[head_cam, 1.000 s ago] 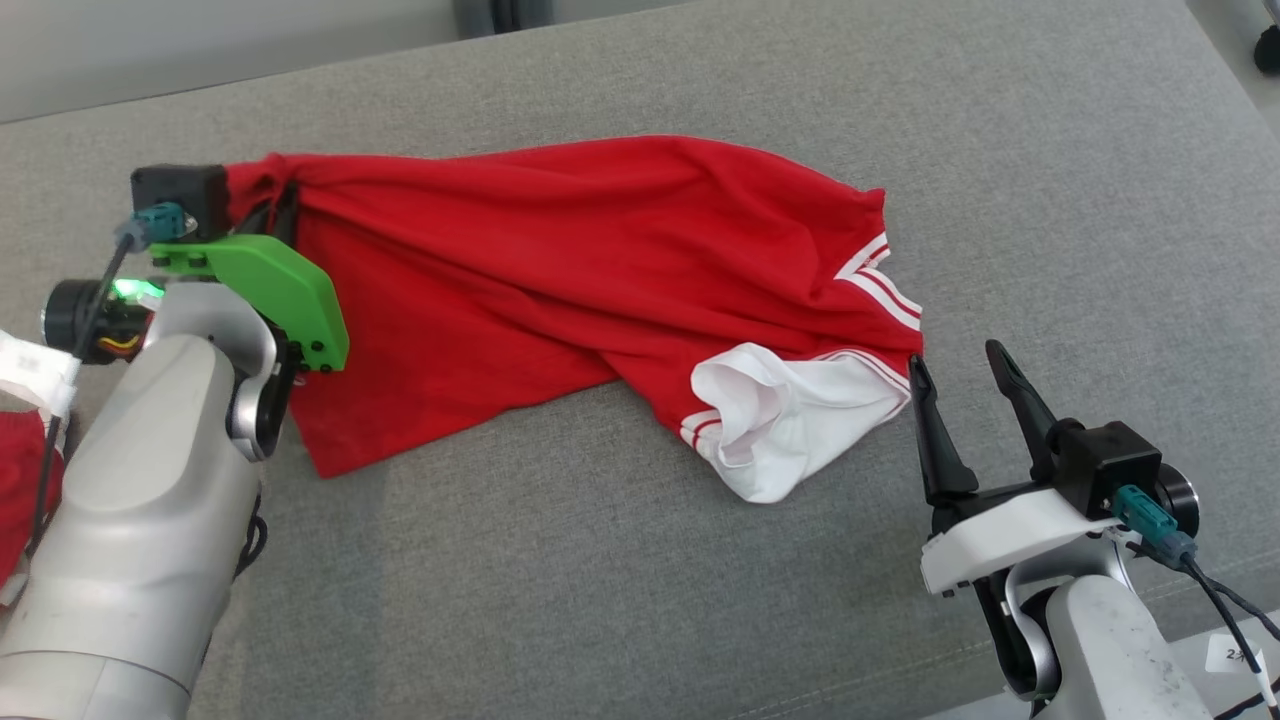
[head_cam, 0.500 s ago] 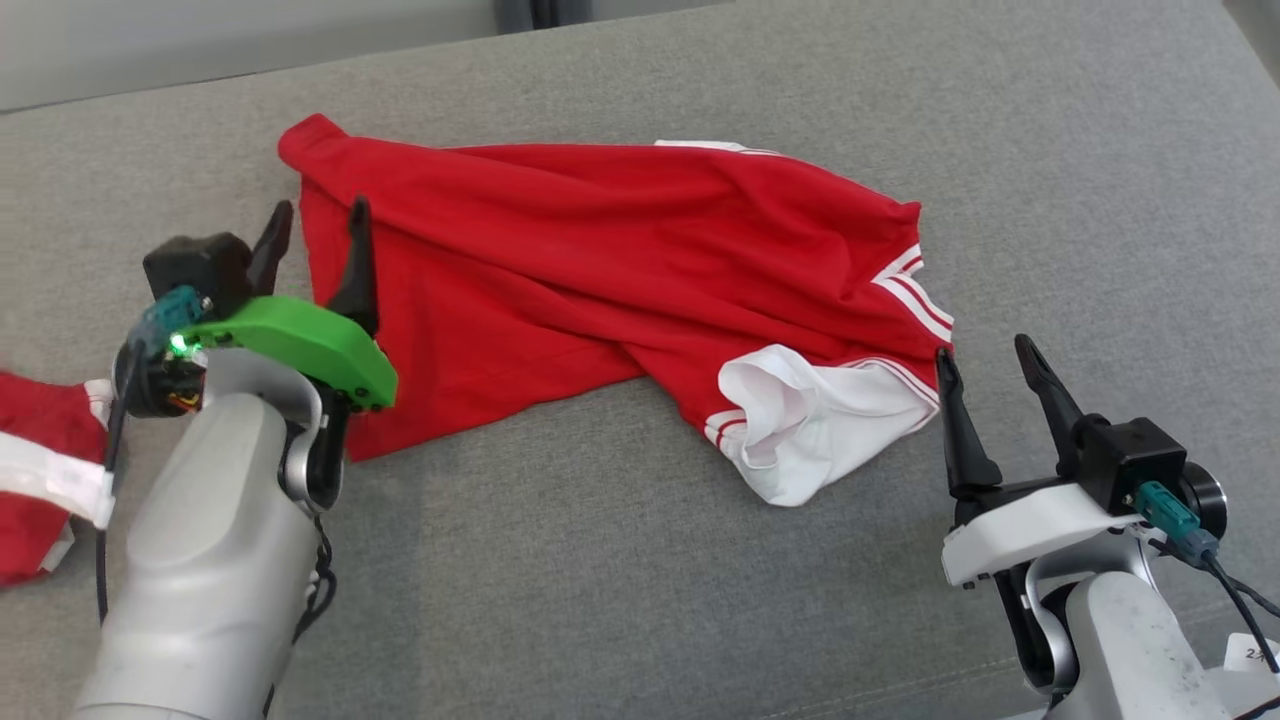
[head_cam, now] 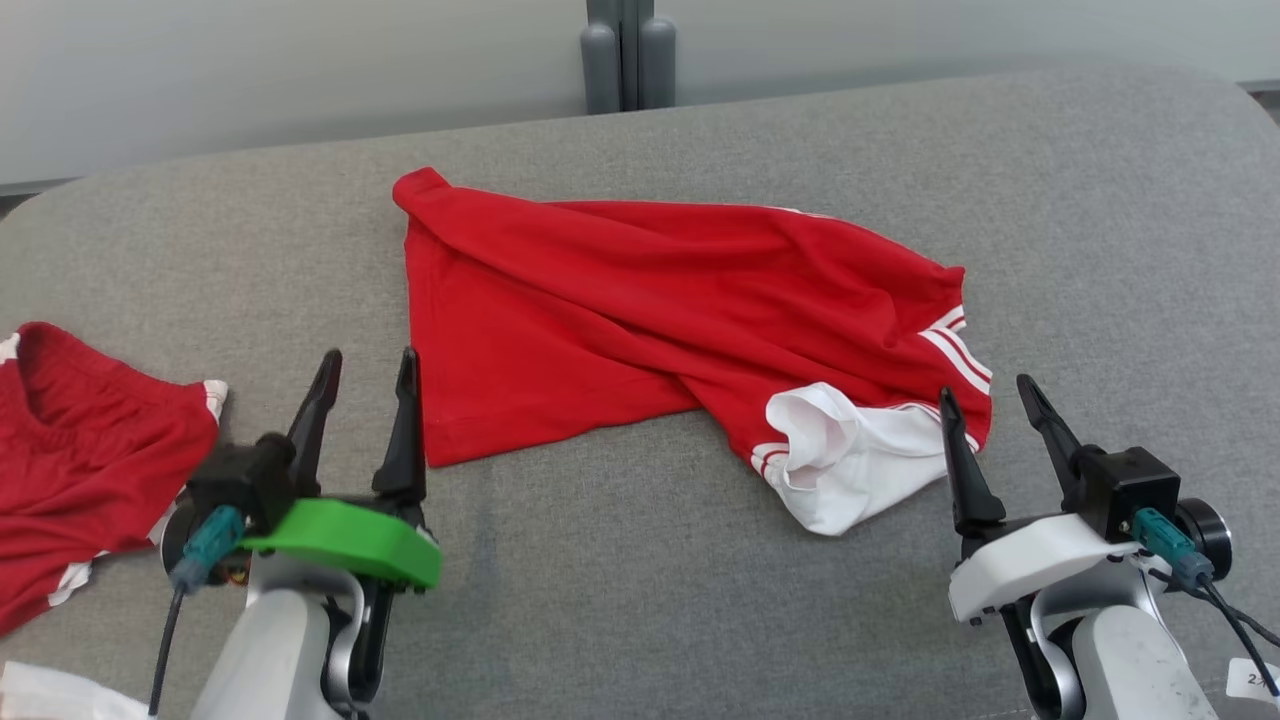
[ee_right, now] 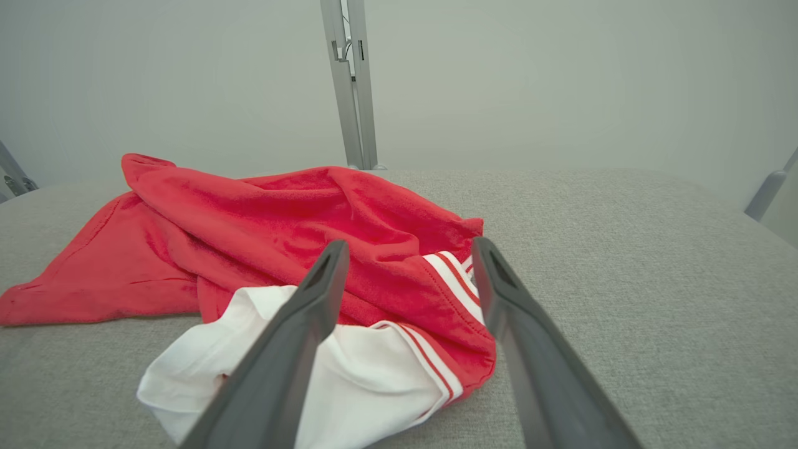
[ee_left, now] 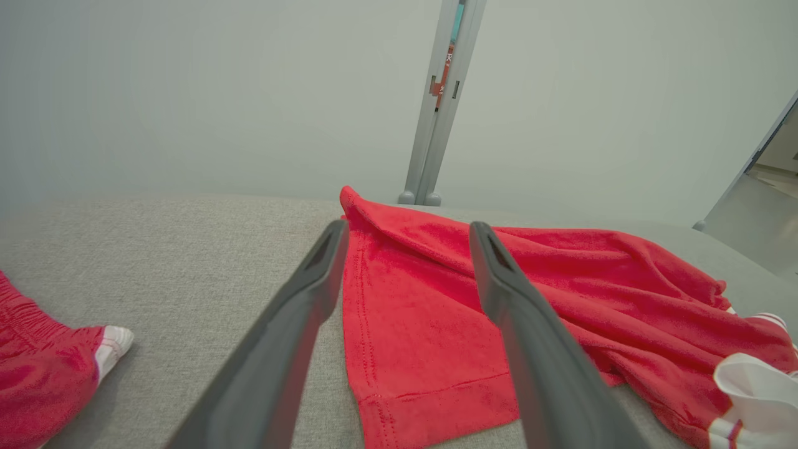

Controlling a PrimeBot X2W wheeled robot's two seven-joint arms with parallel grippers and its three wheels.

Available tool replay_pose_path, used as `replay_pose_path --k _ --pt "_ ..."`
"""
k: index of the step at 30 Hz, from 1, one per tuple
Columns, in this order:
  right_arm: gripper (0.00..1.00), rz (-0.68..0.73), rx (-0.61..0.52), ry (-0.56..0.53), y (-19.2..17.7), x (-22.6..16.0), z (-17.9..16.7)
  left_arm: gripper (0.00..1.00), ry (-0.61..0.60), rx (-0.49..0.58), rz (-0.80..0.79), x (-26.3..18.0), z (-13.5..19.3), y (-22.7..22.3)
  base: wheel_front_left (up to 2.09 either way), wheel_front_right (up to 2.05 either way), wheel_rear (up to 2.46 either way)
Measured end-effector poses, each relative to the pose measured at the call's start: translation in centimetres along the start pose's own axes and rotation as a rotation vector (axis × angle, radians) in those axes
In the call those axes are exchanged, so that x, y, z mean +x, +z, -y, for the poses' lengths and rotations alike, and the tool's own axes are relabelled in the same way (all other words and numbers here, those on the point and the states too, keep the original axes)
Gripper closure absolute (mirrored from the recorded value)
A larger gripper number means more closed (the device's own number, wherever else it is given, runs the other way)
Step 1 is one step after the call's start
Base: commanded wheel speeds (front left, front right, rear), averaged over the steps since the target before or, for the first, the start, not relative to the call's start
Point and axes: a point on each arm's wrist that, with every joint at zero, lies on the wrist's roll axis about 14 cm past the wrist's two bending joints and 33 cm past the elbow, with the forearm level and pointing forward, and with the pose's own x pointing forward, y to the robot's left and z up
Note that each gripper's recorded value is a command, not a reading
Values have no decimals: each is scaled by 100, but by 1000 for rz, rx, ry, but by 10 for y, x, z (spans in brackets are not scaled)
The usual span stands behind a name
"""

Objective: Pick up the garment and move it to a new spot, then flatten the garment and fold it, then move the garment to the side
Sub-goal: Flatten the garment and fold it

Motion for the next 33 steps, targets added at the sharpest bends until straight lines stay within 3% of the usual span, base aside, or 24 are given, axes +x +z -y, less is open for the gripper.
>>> replay_pose_path --k 10,18,33 --pt "0 22 1 24 11 -11 -10 0 116 24 28 -62 -26 6 0 0 0" --pt "0 7 2 44 9 -12 -16 0 149 26 43 -77 -34 9 0 0 0" --pt "0 -405 -16 169 -52 19 -55 0 144 20 20 -69 -34 -1 0 0 0"
